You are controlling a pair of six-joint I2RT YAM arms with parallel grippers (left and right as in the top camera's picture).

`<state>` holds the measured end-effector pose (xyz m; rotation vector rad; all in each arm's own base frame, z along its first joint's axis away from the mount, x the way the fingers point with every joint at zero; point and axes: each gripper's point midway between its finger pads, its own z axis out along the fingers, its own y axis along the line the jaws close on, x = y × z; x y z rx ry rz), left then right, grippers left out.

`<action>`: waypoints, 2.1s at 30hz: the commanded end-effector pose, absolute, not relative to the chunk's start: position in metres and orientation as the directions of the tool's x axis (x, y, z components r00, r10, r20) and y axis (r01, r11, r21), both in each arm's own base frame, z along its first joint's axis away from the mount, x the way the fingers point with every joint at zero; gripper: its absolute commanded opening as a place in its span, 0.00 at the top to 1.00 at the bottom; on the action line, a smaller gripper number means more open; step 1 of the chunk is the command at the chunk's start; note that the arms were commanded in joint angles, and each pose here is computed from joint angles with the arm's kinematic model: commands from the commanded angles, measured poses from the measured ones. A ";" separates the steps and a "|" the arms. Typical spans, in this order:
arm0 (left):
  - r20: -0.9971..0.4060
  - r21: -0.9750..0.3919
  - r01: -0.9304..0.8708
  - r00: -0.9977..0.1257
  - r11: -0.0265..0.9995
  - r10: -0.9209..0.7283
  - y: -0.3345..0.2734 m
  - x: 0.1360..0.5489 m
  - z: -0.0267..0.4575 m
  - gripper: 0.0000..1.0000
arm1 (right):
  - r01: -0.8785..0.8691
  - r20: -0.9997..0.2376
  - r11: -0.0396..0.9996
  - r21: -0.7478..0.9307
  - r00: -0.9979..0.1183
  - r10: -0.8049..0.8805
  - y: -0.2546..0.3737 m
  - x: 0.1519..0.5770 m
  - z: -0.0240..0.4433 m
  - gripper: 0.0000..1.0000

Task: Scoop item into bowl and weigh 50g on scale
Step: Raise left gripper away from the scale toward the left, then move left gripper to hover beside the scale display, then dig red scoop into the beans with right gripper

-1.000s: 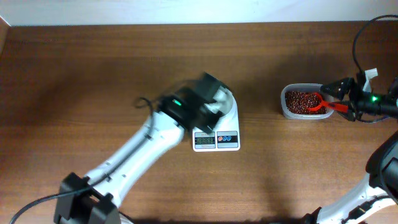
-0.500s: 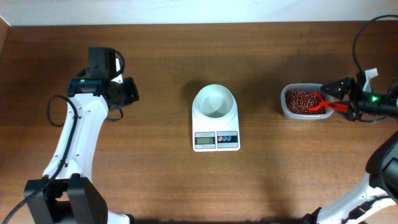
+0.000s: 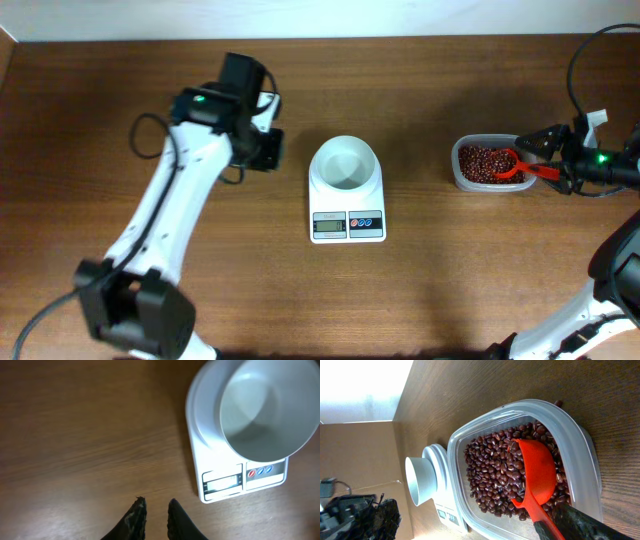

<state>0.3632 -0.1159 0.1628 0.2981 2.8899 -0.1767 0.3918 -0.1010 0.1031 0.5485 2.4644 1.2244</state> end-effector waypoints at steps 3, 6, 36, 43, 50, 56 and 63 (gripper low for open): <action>-0.135 -0.080 0.451 -0.889 0.889 0.439 -0.162 0.354 0.114 0.54 | 0.262 -0.096 0.633 0.729 -0.876 0.473 -0.118 0.381 0.077 0.01; -0.101 -0.075 0.458 -0.887 0.886 0.451 -0.164 0.352 0.102 0.84 | 0.262 -0.096 0.633 0.729 -0.876 0.473 -0.118 0.381 0.077 0.01; -0.068 -0.069 0.588 -0.809 0.806 0.584 -0.160 0.342 0.101 0.01 | 0.262 -0.096 0.633 0.729 -0.876 0.473 -0.118 0.381 0.077 0.01; -0.068 -0.069 0.588 -0.809 0.806 0.584 -0.160 0.342 0.101 0.01 | 0.254 -0.109 0.638 0.727 -0.875 0.472 -0.119 0.383 0.076 0.01; -0.068 -0.069 0.588 -0.809 0.806 0.584 -0.160 0.342 0.101 0.01 | 0.331 -0.105 0.683 0.651 -0.852 0.514 -0.138 0.386 0.065 0.10; -0.068 -0.069 0.588 -0.809 0.806 0.584 -0.160 0.342 0.101 0.01 | 0.420 -0.087 0.695 0.583 -0.818 0.568 -0.148 0.380 0.077 0.26; -0.068 -0.069 0.588 -0.809 0.806 0.584 -0.160 0.342 0.101 0.01 | 0.385 -0.082 0.785 0.484 -0.874 0.479 -0.116 0.389 0.068 0.47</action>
